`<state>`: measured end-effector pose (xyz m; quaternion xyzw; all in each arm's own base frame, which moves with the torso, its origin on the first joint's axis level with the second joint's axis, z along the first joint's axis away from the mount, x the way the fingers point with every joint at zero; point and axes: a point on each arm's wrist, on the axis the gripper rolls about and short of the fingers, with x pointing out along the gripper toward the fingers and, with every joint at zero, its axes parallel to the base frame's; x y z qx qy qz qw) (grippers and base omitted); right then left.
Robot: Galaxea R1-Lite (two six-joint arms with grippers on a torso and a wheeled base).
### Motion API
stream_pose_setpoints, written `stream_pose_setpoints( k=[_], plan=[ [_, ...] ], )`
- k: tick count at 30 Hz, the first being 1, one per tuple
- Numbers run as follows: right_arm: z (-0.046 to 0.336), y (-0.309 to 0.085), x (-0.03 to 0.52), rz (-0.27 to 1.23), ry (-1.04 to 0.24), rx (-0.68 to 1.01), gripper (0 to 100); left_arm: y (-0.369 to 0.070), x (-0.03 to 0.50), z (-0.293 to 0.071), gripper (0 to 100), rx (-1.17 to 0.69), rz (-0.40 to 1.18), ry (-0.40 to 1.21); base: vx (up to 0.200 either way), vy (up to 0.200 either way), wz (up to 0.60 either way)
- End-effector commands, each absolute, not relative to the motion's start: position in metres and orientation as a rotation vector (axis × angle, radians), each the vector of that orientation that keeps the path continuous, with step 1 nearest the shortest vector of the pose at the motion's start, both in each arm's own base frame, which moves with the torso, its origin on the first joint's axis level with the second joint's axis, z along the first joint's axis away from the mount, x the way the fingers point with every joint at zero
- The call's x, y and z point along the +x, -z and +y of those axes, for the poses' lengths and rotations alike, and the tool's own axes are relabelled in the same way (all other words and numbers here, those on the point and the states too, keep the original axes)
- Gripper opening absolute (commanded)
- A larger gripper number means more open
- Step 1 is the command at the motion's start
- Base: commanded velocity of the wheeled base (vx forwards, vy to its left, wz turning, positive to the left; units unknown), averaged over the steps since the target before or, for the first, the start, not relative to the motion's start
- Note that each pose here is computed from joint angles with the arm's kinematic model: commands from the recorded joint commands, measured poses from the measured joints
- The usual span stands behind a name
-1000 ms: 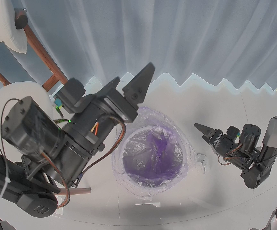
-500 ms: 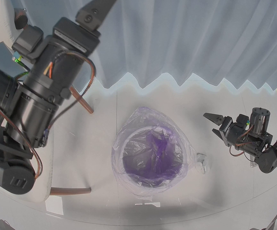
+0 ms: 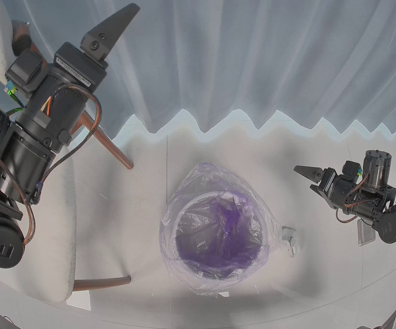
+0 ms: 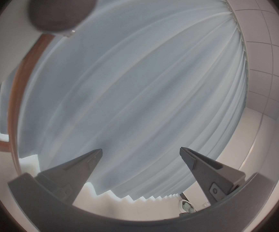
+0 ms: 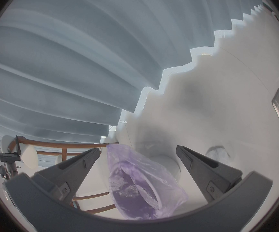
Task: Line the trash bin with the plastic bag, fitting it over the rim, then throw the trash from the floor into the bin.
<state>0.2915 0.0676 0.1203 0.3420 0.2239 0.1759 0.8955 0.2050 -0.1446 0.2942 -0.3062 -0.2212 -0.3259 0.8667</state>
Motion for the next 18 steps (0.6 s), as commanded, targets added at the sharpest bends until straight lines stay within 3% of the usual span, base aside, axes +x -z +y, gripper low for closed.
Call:
stream_pose_setpoints(
  k=[1, 7, 18],
  plan=[
    [0.070, -0.131, 0.291, 0.432, -0.387, 0.697, 100, -0.305, 0.197, -0.139, 100, -0.639, -0.505, 0.722, 0.000, 0.000, 0.00],
    [0.072, -0.132, 0.292, 0.412, -0.410, 0.588, 100, -0.322, 0.190, -0.142, 100, -0.654, -0.547, 0.790, 0.000, 0.000, 0.00],
    [0.080, -0.130, 0.304, 0.475, -0.416, 0.563, 100, -0.334, 0.181, -0.135, 100, -0.706, -0.574, 0.821, 0.000, 0.000, 0.00]
  ],
)
